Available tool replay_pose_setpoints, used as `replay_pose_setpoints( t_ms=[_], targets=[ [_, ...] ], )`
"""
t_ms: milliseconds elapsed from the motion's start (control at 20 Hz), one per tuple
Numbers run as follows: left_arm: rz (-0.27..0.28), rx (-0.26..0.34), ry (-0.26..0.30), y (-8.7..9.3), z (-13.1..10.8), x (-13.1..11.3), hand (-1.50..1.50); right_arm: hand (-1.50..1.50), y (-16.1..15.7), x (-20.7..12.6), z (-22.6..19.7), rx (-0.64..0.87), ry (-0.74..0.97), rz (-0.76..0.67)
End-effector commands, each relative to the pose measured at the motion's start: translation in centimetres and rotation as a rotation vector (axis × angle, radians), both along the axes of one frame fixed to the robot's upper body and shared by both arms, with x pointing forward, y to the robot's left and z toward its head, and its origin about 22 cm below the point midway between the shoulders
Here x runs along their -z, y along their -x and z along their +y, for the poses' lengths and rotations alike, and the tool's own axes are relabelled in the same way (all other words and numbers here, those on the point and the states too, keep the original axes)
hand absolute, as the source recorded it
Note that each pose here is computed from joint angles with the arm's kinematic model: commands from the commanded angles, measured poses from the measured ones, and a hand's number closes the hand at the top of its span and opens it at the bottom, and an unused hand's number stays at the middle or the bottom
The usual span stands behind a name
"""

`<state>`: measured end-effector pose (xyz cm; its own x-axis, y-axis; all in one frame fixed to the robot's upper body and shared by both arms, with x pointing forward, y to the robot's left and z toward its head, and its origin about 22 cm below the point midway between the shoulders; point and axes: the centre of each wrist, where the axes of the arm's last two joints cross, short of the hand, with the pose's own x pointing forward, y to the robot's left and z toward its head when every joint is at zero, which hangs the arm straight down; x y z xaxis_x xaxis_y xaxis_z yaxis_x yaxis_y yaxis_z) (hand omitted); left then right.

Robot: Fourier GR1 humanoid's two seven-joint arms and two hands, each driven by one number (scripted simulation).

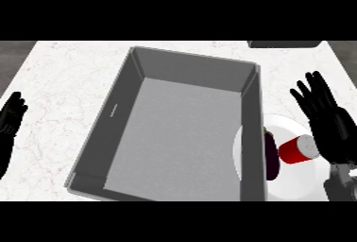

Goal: Pick the can from the plate and place it in the cardboard box

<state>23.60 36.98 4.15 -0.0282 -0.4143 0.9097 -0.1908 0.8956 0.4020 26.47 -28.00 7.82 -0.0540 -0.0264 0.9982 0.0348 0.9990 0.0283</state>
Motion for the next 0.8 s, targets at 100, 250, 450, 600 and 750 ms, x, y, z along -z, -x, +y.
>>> replay_pose_setpoints(
  t_ms=[100, 250, 450, 600, 750],
  targets=[
    [0.05, 0.003, 0.012, -1.4, -2.8, 0.9, 0.0, -1.5, -2.0, -5.0, -1.0, 0.147, 0.066, -0.264],
    [0.089, 0.008, 0.012, -0.2, -5.5, 1.8, 0.0, -1.5, -3.0, -8.7, -3.4, 0.294, 0.148, -0.472],
    [0.173, 0.037, 0.074, 1.1, -6.4, 4.0, 0.0, -1.5, -1.1, -1.5, -5.6, 0.725, 0.35, -0.181],
    [0.175, 0.008, 0.084, 0.9, -8.4, 4.9, 0.0, -1.5, 1.5, -0.1, -3.4, 0.752, 0.268, -0.248],
    [0.169, 0.022, 0.064, 0.1, -8.1, 1.9, 0.0, -1.5, 3.3, 0.0, -4.2, 0.67, 0.445, -0.23]
  ],
)
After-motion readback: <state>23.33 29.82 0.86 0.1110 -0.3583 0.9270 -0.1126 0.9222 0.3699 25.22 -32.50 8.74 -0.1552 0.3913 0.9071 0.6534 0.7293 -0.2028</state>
